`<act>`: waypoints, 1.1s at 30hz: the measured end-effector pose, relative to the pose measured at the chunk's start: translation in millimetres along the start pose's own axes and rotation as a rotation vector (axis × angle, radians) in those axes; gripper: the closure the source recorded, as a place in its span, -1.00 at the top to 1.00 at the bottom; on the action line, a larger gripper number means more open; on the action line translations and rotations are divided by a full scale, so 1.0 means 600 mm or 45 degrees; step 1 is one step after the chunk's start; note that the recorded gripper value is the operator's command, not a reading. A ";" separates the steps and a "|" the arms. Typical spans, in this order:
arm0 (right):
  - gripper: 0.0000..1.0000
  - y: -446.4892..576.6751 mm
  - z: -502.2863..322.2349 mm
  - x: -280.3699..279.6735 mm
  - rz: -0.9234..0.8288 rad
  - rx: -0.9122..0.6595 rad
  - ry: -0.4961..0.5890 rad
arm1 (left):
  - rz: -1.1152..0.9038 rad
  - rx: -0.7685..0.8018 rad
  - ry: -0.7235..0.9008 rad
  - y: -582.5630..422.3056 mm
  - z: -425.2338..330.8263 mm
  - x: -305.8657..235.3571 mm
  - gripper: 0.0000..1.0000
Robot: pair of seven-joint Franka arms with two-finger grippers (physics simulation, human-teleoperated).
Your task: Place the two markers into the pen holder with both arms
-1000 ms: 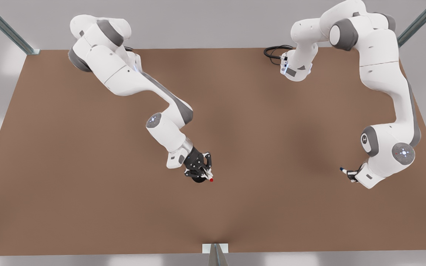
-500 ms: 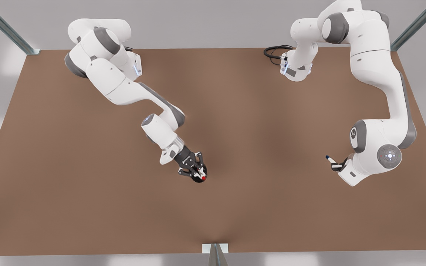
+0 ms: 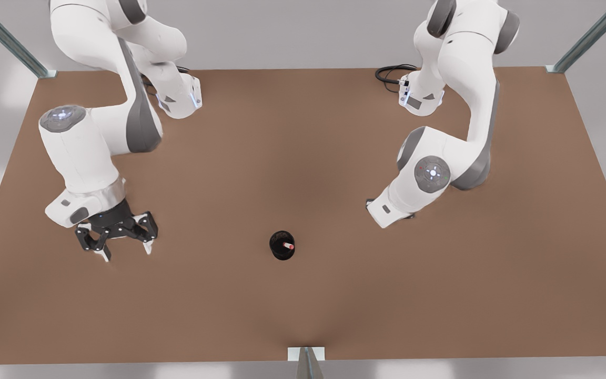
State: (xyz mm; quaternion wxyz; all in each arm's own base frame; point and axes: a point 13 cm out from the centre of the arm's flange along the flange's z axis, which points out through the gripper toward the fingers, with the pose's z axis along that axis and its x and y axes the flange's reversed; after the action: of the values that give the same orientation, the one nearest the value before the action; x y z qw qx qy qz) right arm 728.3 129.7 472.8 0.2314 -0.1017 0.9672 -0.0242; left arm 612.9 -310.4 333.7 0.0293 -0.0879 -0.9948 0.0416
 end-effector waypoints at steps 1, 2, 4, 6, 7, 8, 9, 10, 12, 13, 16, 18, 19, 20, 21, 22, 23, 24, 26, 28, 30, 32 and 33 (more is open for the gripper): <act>0.94 -0.006 0.015 0.022 0.030 -0.015 0.105 | -0.030 0.028 -0.013 -0.023 -0.002 -0.002 -0.57; 1.00 -0.011 0.025 0.044 0.054 -0.028 0.197 | -0.066 0.064 -0.032 -0.045 -0.004 -0.006 -0.57; 1.00 -0.013 0.030 0.080 0.081 -0.046 0.332 | -0.136 0.145 -0.087 -0.107 -0.001 -0.018 -0.57; 1.00 -0.006 0.028 0.105 0.092 -0.066 0.416 | -0.196 0.214 -0.153 -0.176 0.009 -0.031 -0.57; 1.00 -0.002 0.025 0.113 0.100 -0.079 0.444 | -0.237 0.245 -0.188 -0.196 0.015 -0.042 -0.57; 1.00 0.002 0.024 0.121 0.104 -0.090 0.470 | -0.283 0.275 -0.223 -0.210 0.019 -0.055 -0.57; 1.00 0.003 0.023 0.128 0.111 -0.098 0.492 | -0.324 0.302 -0.253 -0.228 0.027 -0.065 -0.57; 1.00 -0.001 0.022 0.135 0.121 -0.103 0.513 | -0.362 0.329 -0.280 -0.245 0.036 -0.074 -0.57; 1.00 -0.002 0.023 0.146 0.132 -0.114 0.548 | -0.443 0.380 -0.332 -0.272 0.053 -0.092 -0.57; 1.00 0.002 0.023 0.150 0.131 -0.119 0.561 | -0.480 0.404 -0.355 -0.285 0.060 -0.099 -0.57; 1.00 0.000 0.022 0.159 0.161 -0.151 0.590 | -0.588 0.450 -0.401 -0.298 0.085 -0.121 -0.57; 1.00 -0.013 0.023 0.164 0.187 -0.161 0.602 | -0.644 0.460 -0.412 -0.304 0.110 -0.128 -0.57; 1.00 -0.015 0.023 0.166 0.193 -0.165 0.607 | -0.667 0.463 -0.412 -0.310 0.124 -0.128 -0.57; 1.00 -0.014 0.023 0.167 0.195 -0.168 0.611 | -0.685 0.465 -0.411 -0.317 0.137 -0.127 -0.57; 1.00 -0.014 0.023 0.168 0.197 -0.171 0.615 | -0.702 0.465 -0.409 -0.324 0.150 -0.125 -0.57; 1.00 -0.013 0.022 0.169 0.198 -0.173 0.617 | -0.719 0.466 -0.407 -0.329 0.161 -0.125 -0.57; 1.00 -0.013 0.021 0.169 0.198 -0.173 0.618 | -0.738 0.466 -0.405 -0.331 0.173 -0.125 -0.57; 1.00 -0.013 0.020 0.169 0.199 -0.174 0.619 | -0.759 0.466 -0.404 -0.331 0.186 -0.126 -0.57; 1.00 -0.007 0.019 0.169 0.189 -0.173 0.621 | -0.792 0.456 -0.410 -0.325 0.212 -0.131 -0.57; 1.00 -0.003 0.019 0.169 0.184 -0.173 0.622 | -0.815 0.445 -0.413 -0.323 0.237 -0.132 -0.57; 1.00 0.001 0.017 0.169 0.181 -0.174 0.622 | -0.832 0.440 -0.413 -0.328 0.255 -0.130 -0.57; 1.00 -0.001 0.018 0.170 0.183 -0.171 0.624 | -0.845 0.436 -0.411 -0.334 0.271 -0.125 0.26; 1.00 -0.002 0.019 0.171 0.184 -0.170 0.626 | -0.842 0.430 -0.419 -0.334 0.275 -0.126 1.00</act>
State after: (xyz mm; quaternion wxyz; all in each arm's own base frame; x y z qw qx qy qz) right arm 644.2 107.6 417.5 -0.0166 -0.0386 0.9986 0.0324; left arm 641.6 -533.4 183.1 -0.1046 0.2508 -0.9400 0.2064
